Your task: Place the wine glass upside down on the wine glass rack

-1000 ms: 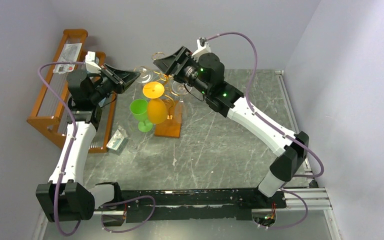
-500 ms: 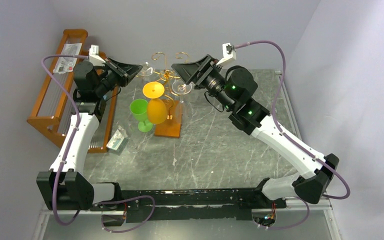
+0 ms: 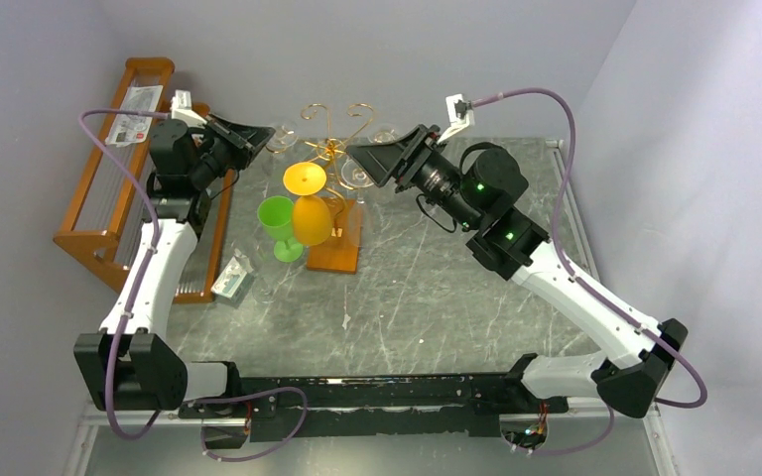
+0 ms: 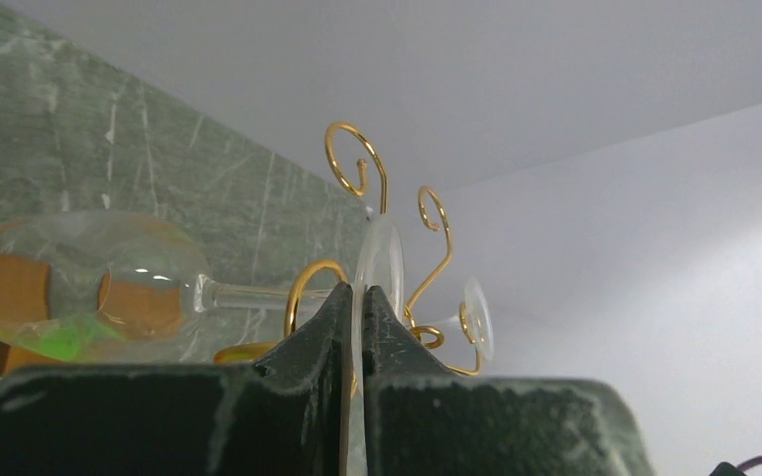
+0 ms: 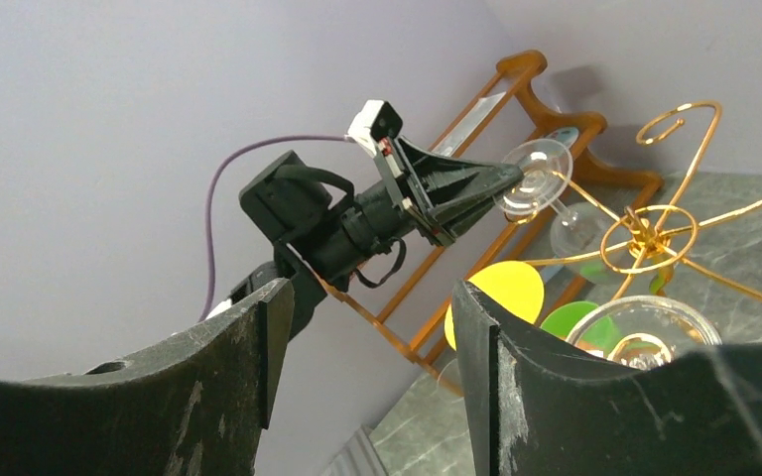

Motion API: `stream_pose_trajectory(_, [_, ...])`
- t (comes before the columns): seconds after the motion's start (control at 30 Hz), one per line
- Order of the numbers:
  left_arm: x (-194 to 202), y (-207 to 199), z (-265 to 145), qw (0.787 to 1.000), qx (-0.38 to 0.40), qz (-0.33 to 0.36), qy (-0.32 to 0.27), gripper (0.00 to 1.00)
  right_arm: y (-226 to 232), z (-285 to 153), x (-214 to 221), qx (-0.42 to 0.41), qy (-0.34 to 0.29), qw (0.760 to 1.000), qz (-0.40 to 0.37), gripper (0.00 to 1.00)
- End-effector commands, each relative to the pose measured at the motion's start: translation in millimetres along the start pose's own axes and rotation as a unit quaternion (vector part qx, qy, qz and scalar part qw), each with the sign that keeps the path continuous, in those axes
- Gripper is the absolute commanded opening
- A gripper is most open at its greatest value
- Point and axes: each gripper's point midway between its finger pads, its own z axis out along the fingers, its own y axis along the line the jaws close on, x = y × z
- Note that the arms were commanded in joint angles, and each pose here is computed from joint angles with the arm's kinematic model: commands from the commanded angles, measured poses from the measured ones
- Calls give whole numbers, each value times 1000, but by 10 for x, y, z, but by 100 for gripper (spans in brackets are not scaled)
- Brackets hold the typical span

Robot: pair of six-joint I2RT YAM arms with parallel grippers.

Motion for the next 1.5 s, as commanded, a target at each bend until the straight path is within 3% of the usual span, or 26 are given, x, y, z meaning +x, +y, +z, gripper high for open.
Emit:
stream_pose_trajectory(0.0, [-287, -299, -231, 997, 15, 45, -64, 5, 9, -140, 80, -9, 17, 1000, -8, 63])
stream_pose_trajectory(0.27, [-322, -187, -418, 995, -17, 62, -82, 5, -139, -253, 187, 13, 18, 1000, 8, 63])
stream_pose_trajectory(0.8, [107, -77, -418, 999, 8, 47, 19, 5, -234, -361, 286, 31, 29, 999, 22, 63])
stream_pose_trajectory(0.97, [141, 26, -450, 998, -16, 53, 24, 19, -244, -377, 300, 32, 28, 999, 28, 63])
stream_pose_trajectory(1.23, [167, 168, -465, 997, -46, 61, 28, 27, -254, -423, 288, 37, 25, 999, 31, 63])
stream_pose_trajectory(1.47, [150, 114, -624, 993, -63, 94, 26, 53, -259, -500, 233, 45, 15, 999, 27, 63])
